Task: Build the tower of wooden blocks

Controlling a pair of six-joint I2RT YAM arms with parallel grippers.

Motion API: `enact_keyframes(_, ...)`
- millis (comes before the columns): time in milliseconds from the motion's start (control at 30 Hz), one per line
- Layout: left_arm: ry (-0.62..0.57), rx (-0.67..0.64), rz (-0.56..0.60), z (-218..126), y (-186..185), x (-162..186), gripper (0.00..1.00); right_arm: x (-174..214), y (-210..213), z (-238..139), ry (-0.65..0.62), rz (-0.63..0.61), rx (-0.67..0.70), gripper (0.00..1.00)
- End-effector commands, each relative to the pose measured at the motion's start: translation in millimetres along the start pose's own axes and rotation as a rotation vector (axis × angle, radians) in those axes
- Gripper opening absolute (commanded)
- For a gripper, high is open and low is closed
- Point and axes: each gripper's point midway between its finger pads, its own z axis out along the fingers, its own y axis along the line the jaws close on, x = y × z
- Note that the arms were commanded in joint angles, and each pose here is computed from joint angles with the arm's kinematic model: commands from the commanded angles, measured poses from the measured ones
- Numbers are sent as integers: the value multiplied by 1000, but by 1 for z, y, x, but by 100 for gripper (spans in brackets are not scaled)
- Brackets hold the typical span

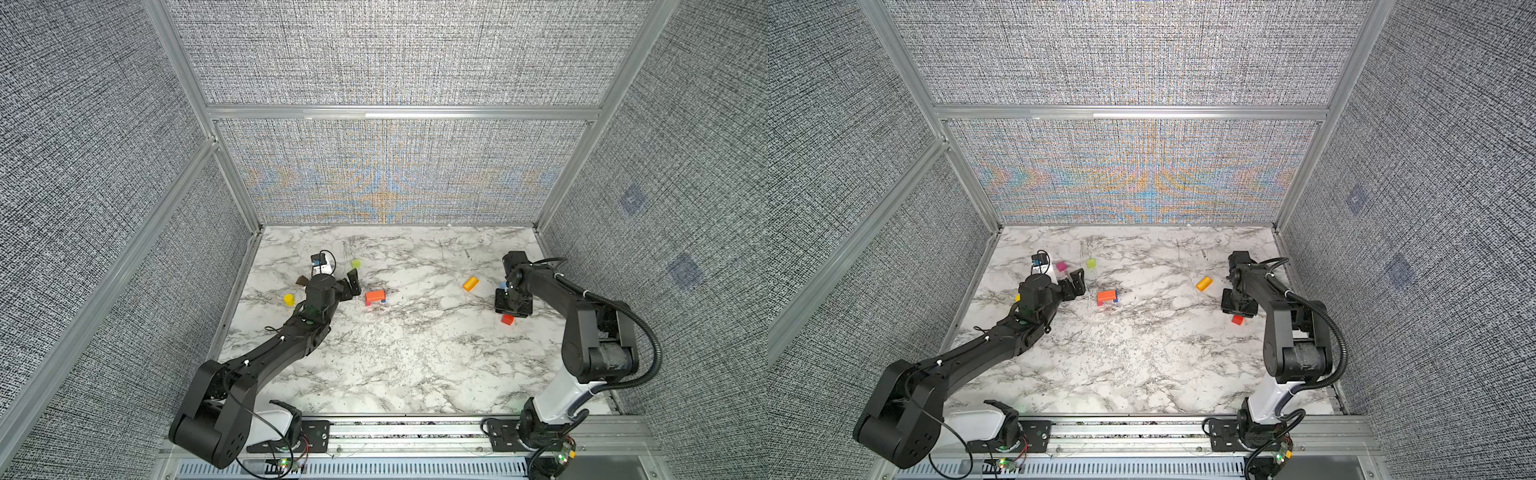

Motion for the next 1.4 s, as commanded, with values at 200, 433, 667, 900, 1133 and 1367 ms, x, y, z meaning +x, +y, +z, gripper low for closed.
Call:
enact_keyframes(200, -1, -44, 3, -5, 12, 5, 99, 0, -5, 3, 0, 47, 12, 70)
enact_keyframes(433, 42, -38, 13, 9, 9, 15, 99, -3, -2, 10, 6, 97, -15, 68)
enact_keyframes(667, 51, -24, 8, 11, 5, 16, 99, -2, 1, 16, 20, 108, -24, 52)
enact_keyframes(900, 62, -38, -14, 9, 7, 15, 99, 1, 7, 15, 24, 101, -47, 29)
enact_keyframes(1133, 92, -107, 8, -1, 11, -4, 99, -5, 34, -23, -25, 2, -83, 21)
enact_keyframes(1367, 209, -347, -45, -40, 42, -25, 99, -18, 94, -87, -101, -154, -199, 21)
